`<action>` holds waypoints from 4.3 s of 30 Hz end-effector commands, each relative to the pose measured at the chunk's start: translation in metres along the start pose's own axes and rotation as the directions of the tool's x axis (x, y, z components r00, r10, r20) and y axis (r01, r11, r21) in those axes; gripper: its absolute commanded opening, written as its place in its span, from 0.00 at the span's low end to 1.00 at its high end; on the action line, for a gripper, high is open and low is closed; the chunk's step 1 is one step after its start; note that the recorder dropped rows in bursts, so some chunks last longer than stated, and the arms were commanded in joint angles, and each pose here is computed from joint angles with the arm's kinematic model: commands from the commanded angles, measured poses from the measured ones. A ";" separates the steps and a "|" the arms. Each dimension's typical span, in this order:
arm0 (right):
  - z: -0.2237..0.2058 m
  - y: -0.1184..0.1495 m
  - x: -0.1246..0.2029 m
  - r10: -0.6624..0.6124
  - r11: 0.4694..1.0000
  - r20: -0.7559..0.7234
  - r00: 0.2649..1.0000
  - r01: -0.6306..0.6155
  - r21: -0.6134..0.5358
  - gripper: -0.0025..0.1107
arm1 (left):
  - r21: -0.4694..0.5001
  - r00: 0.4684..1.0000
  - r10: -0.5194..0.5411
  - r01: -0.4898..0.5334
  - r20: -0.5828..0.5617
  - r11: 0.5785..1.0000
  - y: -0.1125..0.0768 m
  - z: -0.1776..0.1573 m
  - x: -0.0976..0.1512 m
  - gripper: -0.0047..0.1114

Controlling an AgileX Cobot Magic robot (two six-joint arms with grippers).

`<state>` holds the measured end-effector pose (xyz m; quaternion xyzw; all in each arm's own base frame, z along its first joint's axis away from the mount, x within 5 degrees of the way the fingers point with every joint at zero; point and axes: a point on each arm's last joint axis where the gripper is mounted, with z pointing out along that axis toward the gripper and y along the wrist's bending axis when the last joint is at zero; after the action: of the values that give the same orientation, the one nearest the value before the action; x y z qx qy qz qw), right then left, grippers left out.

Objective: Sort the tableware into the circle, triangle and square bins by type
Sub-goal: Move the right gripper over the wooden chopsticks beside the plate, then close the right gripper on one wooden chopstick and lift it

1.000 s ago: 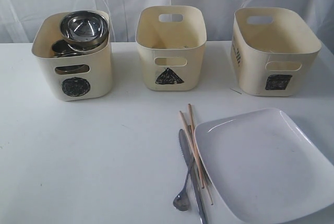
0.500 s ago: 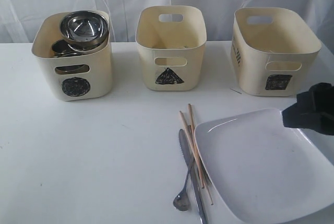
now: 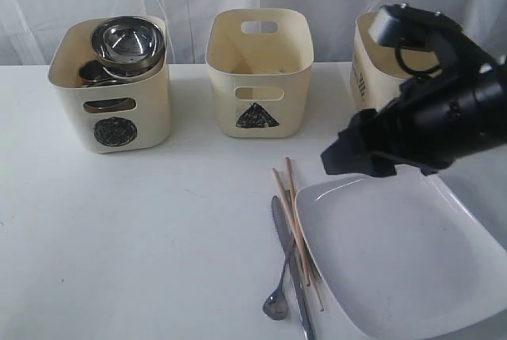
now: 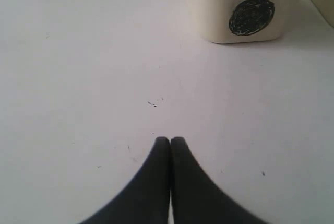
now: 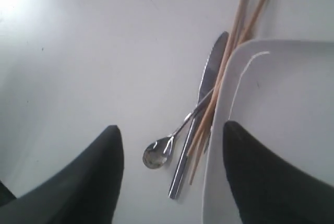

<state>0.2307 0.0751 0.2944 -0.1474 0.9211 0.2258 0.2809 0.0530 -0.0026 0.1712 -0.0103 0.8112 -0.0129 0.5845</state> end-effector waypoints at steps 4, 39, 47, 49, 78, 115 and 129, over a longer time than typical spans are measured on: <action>0.054 -0.014 -0.059 -0.009 0.999 -0.016 1.000 0.009 0.043 0.50 | -0.001 1.000 -0.010 0.010 0.004 1.000 0.000 0.000 0.001 0.04; 0.172 -0.060 -0.072 0.117 0.973 -0.212 0.970 -0.070 0.218 0.50 | -0.001 1.000 -0.010 0.010 0.004 1.000 0.000 0.000 0.001 0.04; 0.184 -0.066 -0.069 0.134 0.970 -0.209 0.969 -0.085 0.229 0.50 | -0.001 1.000 -0.010 0.010 0.004 1.000 0.000 0.000 0.001 0.04; 0.187 -0.066 -0.067 0.135 0.970 -0.216 0.967 -0.084 0.229 0.50 | -0.001 1.000 -0.010 0.010 0.004 1.000 0.000 0.000 0.001 0.04; 0.194 -0.071 -0.075 0.129 0.965 -0.125 0.984 -0.096 0.243 0.50 | -0.001 1.000 -0.010 0.010 0.004 1.000 0.000 0.000 0.001 0.04; 0.227 -0.085 -0.055 0.188 0.955 -0.188 0.964 -0.134 0.265 0.42 | -0.001 1.000 -0.010 0.010 0.004 1.000 0.000 0.000 0.001 0.04; 0.236 -0.090 -0.048 0.196 0.953 -0.212 0.957 -0.135 0.272 0.38 | -0.001 1.000 -0.010 0.010 0.004 1.000 0.000 0.000 0.001 0.04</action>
<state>0.4129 0.1234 0.1288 -0.0551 0.9747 0.1141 0.1840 0.0530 -0.0026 0.1712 -0.0103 0.8112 -0.0129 0.5845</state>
